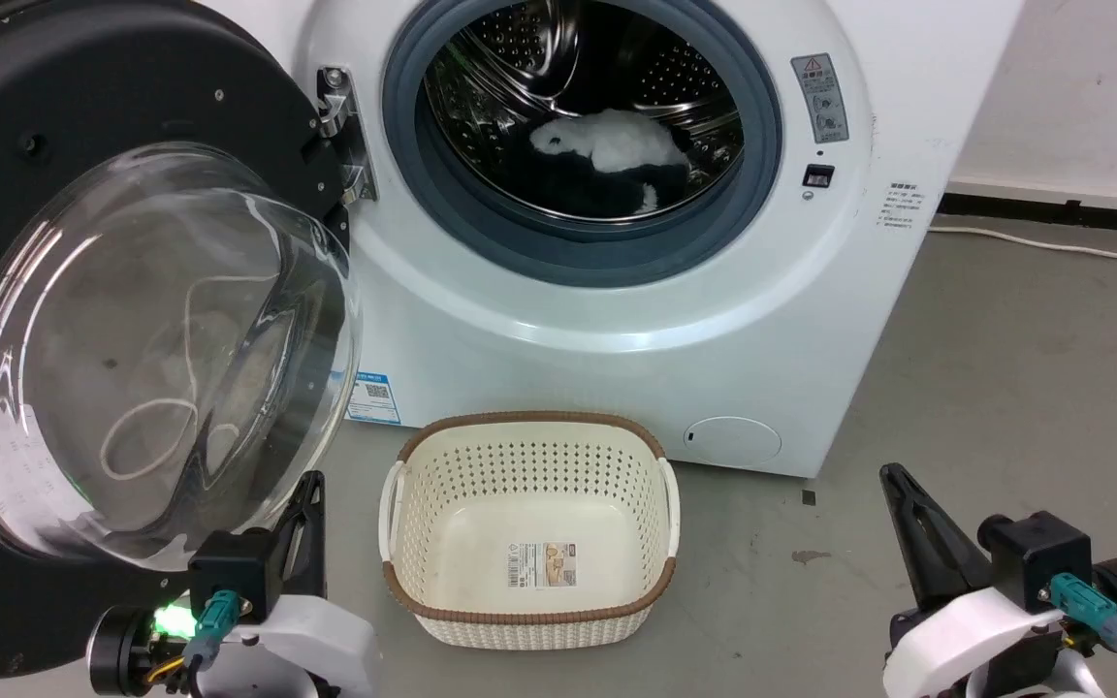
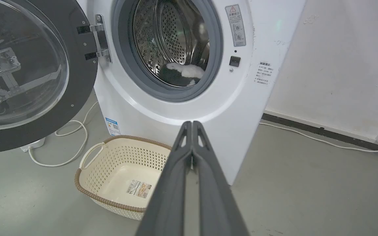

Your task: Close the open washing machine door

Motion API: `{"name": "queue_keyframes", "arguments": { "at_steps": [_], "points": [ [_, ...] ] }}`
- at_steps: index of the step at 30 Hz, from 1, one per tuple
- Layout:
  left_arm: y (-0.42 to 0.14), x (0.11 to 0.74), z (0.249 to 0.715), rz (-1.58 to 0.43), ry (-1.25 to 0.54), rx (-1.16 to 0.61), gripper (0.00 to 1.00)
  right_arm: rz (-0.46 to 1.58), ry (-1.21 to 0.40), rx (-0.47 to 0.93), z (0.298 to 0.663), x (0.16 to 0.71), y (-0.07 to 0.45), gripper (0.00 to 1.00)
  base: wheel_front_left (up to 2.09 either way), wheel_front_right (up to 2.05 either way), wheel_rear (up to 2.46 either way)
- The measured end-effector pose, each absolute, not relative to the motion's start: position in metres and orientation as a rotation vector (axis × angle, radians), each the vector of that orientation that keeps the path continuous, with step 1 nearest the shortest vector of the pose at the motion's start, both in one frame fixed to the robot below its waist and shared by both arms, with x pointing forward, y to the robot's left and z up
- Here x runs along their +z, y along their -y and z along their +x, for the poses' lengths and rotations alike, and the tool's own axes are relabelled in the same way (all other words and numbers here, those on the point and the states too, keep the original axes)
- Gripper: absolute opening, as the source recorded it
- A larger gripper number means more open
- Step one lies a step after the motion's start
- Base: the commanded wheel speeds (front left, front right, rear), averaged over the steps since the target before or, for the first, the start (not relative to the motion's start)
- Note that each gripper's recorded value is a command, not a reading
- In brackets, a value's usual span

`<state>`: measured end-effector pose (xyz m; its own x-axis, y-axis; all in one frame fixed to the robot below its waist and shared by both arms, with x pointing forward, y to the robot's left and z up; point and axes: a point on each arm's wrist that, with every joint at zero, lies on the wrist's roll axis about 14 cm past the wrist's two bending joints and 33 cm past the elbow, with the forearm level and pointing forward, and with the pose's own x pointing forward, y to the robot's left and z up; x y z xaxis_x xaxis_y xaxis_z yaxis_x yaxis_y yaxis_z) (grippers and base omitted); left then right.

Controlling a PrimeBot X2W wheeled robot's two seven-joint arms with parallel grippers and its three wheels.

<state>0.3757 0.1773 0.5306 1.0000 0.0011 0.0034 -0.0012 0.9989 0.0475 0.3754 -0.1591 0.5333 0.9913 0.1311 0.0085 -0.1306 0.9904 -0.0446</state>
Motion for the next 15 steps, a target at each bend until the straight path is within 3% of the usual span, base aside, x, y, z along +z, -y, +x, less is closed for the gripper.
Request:
{"name": "queue_keyframes", "arguments": {
  "at_steps": [15],
  "points": [
    [-0.1773,0.5306,0.3757,0.048,0.003,0.001,0.00,-0.044,0.011,0.131,0.3754,0.5333,0.1591,0.00,0.00,0.00,0.00]
  ]
}}
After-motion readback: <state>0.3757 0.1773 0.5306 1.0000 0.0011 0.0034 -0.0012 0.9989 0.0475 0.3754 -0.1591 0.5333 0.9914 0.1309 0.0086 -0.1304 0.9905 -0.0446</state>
